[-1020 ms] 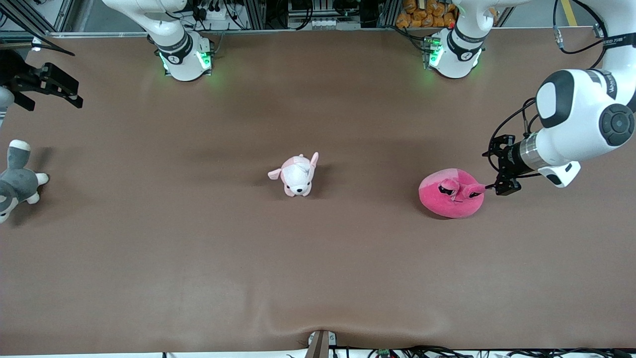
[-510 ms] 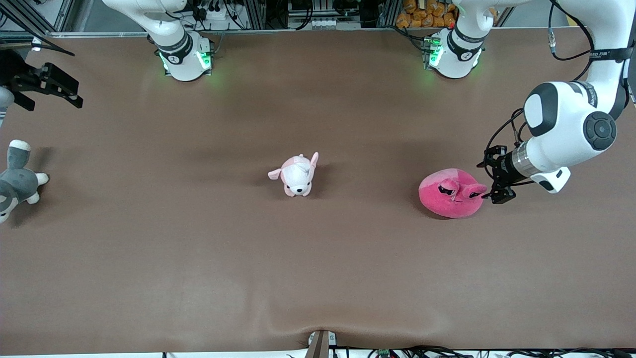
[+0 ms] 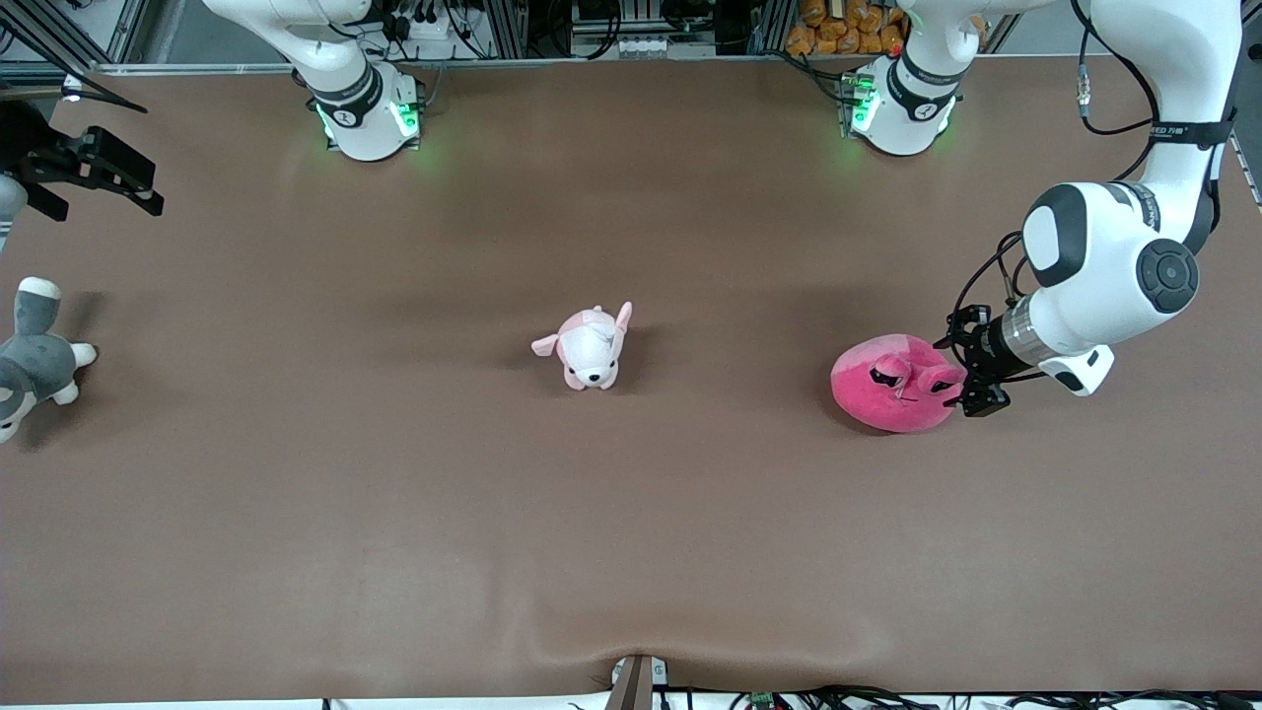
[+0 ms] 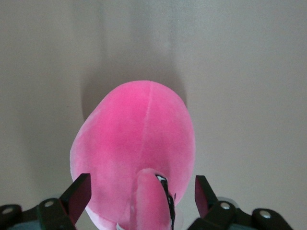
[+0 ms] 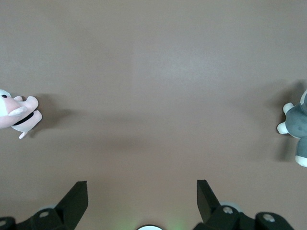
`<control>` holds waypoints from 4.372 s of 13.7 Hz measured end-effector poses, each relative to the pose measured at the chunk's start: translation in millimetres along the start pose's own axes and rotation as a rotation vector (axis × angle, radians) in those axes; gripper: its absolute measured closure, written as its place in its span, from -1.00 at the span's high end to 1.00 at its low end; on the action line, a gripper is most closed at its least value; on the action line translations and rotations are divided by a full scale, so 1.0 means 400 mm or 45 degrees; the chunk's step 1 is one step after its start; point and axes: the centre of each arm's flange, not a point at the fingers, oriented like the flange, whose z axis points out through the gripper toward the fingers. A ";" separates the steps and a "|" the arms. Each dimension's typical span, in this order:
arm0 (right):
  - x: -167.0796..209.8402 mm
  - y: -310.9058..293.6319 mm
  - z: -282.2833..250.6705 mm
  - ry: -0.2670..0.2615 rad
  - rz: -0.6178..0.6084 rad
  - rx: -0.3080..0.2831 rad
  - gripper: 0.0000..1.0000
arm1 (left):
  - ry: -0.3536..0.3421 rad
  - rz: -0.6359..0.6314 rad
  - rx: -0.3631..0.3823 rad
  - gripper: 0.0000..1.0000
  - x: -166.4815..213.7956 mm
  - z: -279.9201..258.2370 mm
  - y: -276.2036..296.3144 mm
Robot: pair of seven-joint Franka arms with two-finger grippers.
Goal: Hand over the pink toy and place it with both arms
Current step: 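Close the left gripper on the pink plush's snout, then lift the plush with the left gripper while the right gripper reaches in, then grasp the pink plush with the right gripper beside the left gripper, then open the left gripper and withdraw it while the right gripper holds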
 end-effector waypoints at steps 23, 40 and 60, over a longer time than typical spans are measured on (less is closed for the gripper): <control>0.115 -0.259 0.089 -0.175 0.928 0.247 1.00 | -0.259 0.017 0.079 -0.79 -0.294 -0.409 0.027; 0.174 -0.930 0.270 -0.290 2.218 0.600 1.00 | -0.407 -0.387 0.117 -0.79 -0.953 -0.436 -0.148; 0.191 -0.924 0.264 -0.298 2.293 0.590 -0.84 | -0.452 -0.464 0.109 -0.71 -1.022 -0.408 -0.166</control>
